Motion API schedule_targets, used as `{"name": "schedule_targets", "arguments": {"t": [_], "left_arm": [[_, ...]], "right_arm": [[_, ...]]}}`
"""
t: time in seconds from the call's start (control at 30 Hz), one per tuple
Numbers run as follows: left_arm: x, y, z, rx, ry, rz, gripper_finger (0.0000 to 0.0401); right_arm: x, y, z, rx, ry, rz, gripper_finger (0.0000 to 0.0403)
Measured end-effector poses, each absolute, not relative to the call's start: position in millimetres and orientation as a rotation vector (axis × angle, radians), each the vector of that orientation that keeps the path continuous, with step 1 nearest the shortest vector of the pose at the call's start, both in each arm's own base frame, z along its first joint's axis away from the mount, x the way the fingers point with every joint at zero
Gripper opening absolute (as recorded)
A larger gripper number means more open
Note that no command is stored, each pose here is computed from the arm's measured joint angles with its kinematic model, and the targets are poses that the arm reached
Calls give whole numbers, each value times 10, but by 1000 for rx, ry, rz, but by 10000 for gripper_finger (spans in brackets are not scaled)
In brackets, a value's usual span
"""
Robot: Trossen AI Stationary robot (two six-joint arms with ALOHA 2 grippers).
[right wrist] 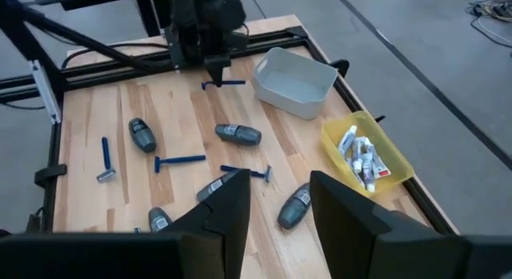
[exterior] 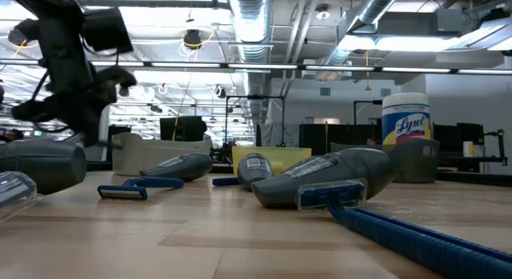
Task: Pick & Place Travel size toiletries
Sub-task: Put the blue razor into the black bin
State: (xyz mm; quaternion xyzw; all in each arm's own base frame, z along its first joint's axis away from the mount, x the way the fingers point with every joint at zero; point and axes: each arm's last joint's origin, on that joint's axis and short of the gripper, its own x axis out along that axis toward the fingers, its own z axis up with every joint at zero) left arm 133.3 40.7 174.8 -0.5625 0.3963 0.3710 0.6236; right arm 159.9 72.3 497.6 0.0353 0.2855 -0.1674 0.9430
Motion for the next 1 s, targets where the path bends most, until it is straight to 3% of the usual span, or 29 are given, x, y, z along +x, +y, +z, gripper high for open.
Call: {"name": "schedule_targets", "arguments": {"t": [0.33,0.67,1.0], "left_arm": [[1530,390,2142,-1296,473,518,21],[1712,460,2774,-1047,-159,175,21],[1772,475,3127,-767,-256,134,21]], "right_arm": [[1861,575,5180,265,358,-368,132],[2339,227,5100,360,334,-497,198],[3220,-182,4806,430,364,-292,228]]}}
